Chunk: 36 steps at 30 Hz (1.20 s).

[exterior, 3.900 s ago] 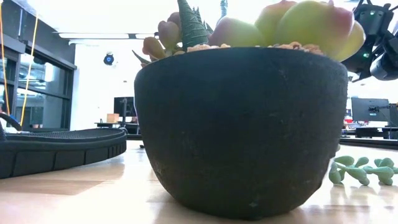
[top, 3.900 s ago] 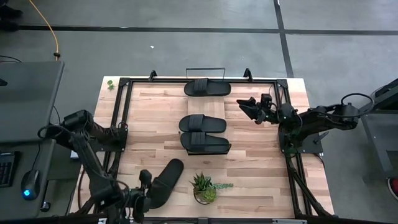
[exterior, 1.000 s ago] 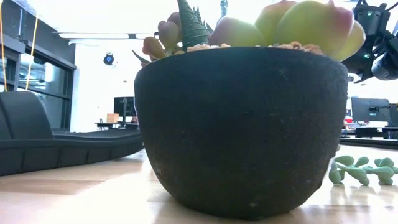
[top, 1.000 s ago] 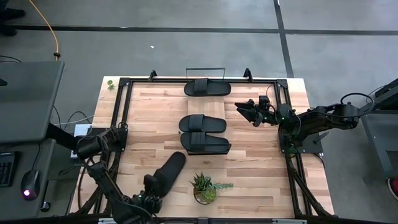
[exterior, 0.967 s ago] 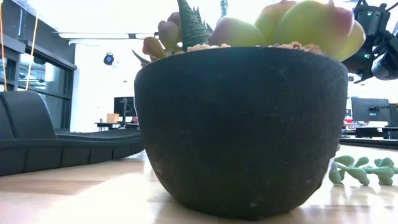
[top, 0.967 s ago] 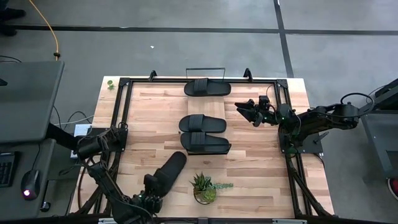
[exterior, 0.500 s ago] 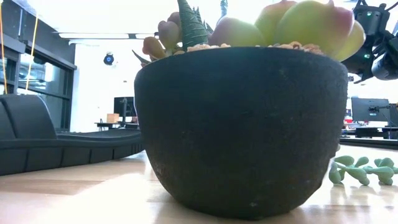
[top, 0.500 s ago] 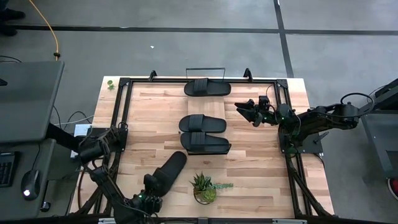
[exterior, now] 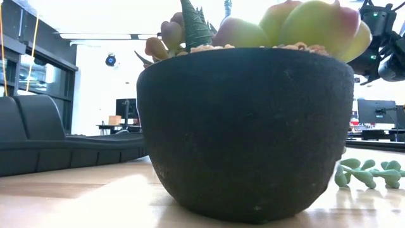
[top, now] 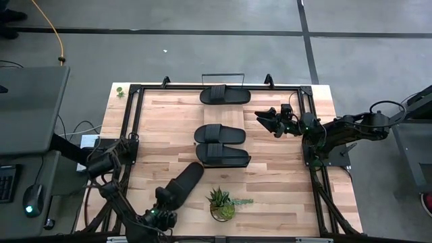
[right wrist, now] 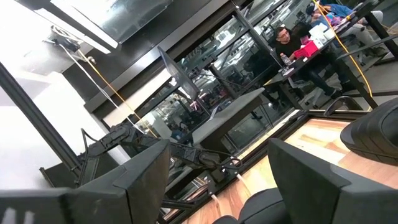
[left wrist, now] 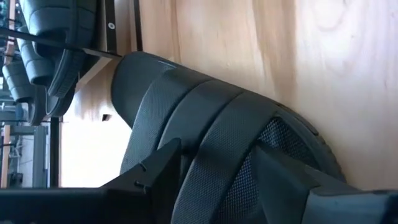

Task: Pick and place slides into the shelf
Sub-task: Put the black slide on the shelf

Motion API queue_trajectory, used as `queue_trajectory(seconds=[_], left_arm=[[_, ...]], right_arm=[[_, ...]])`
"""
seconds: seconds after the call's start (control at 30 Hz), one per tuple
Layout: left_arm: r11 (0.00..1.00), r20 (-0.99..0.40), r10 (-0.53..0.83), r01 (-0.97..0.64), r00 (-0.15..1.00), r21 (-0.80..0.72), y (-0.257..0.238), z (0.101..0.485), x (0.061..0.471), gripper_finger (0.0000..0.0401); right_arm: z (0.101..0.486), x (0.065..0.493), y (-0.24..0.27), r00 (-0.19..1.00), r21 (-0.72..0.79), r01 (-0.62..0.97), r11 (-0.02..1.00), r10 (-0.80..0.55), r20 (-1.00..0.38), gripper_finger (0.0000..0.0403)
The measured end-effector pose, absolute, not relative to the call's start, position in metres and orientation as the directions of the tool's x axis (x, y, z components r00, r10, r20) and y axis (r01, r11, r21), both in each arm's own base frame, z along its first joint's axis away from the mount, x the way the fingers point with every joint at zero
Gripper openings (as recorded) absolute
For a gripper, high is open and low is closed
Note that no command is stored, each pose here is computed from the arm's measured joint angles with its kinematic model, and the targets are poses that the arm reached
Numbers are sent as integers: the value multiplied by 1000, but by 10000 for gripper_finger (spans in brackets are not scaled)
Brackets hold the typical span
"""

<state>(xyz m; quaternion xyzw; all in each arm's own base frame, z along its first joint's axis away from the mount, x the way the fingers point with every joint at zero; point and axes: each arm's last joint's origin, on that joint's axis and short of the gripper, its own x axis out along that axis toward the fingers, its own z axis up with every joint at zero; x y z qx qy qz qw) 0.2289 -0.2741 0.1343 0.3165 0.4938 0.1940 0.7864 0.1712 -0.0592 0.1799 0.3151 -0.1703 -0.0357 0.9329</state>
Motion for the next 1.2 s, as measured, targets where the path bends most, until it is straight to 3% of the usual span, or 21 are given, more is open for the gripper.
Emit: queue_trajectory(seconds=[0.83, 1.2], left_arm=[[741, -684, 628, -16, 371, 671, -263, 134, 239, 10], [729, -692, 646, 9, 322, 684, -264, 145, 238, 8]], right_arm=[[180, 171, -59, 940, 602, -36, 798, -177, 291, 259], [180, 171, -59, 940, 593, -32, 804, -177, 291, 259]])
